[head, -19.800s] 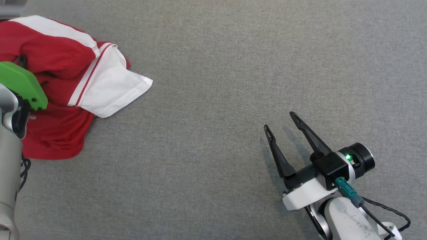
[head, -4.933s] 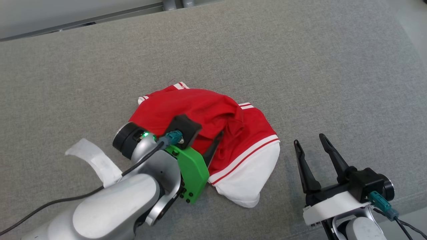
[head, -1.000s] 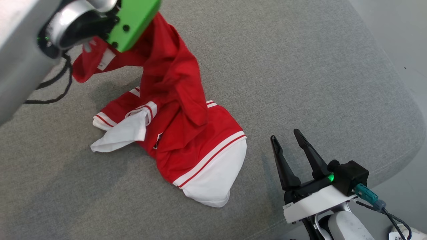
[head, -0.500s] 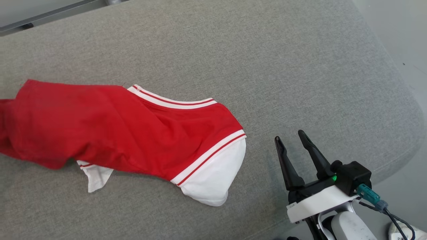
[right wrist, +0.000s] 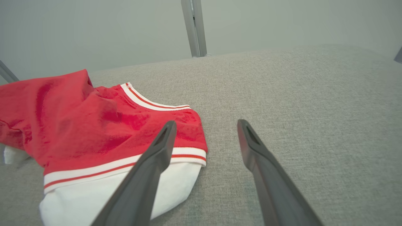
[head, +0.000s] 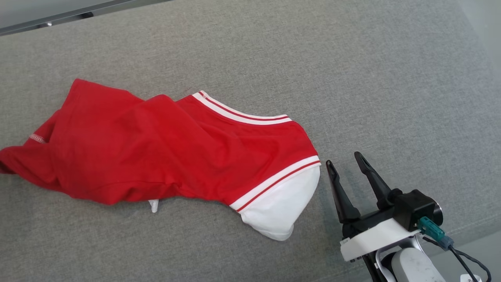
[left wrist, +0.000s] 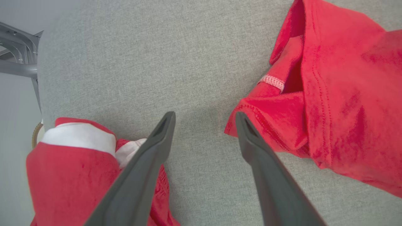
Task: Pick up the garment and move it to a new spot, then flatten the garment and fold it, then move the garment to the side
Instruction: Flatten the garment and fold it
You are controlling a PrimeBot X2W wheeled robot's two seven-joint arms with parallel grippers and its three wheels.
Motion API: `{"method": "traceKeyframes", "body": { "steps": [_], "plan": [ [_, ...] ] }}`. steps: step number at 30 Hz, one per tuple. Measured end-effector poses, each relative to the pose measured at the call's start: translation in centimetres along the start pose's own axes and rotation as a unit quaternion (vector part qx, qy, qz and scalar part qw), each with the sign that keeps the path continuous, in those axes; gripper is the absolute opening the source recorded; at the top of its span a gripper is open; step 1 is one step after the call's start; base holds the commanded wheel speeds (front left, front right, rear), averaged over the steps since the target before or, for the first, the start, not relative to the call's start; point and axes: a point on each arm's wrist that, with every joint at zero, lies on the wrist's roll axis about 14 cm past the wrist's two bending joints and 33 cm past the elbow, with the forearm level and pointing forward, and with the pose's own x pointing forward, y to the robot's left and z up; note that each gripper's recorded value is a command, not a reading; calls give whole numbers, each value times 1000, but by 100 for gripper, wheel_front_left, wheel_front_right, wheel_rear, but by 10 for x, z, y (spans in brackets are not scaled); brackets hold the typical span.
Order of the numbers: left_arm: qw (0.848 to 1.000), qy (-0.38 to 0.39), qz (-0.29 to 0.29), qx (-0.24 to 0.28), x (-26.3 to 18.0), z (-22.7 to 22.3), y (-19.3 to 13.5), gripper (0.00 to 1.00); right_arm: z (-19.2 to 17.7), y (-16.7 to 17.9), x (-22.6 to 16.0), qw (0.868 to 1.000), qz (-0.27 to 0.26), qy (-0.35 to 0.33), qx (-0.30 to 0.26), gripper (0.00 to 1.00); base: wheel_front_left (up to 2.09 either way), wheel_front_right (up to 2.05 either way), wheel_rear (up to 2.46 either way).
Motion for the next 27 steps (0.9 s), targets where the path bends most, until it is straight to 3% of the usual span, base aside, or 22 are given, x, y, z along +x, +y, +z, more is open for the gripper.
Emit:
{"method": "traceKeyframes", "body": {
  "steps": [4,7,12,20,23,27],
  "plan": [
    [994,-106,-9,-28,-22,20,-2,100,1,6,3,1000,11,-3,-1,100,0,0,0],
    [984,-161,-60,-53,-32,19,-37,100,-1,8,1,1000,14,0,-2,100,0,0,0],
    [964,-226,-93,-105,-44,5,-80,100,-1,16,0,1000,26,0,-4,100,0,0,0],
    [928,-229,-144,-258,-31,-26,-134,100,-2,24,-1,999,41,0,-17,100,0,0,0],
    [926,-222,-130,-276,-18,-34,-130,100,-1,29,0,999,48,-1,-20,100,0,0,0],
    [936,-204,-99,-271,3,-42,-120,100,-2,28,-1,999,47,1,-24,100,0,0,0]
  ]
}}
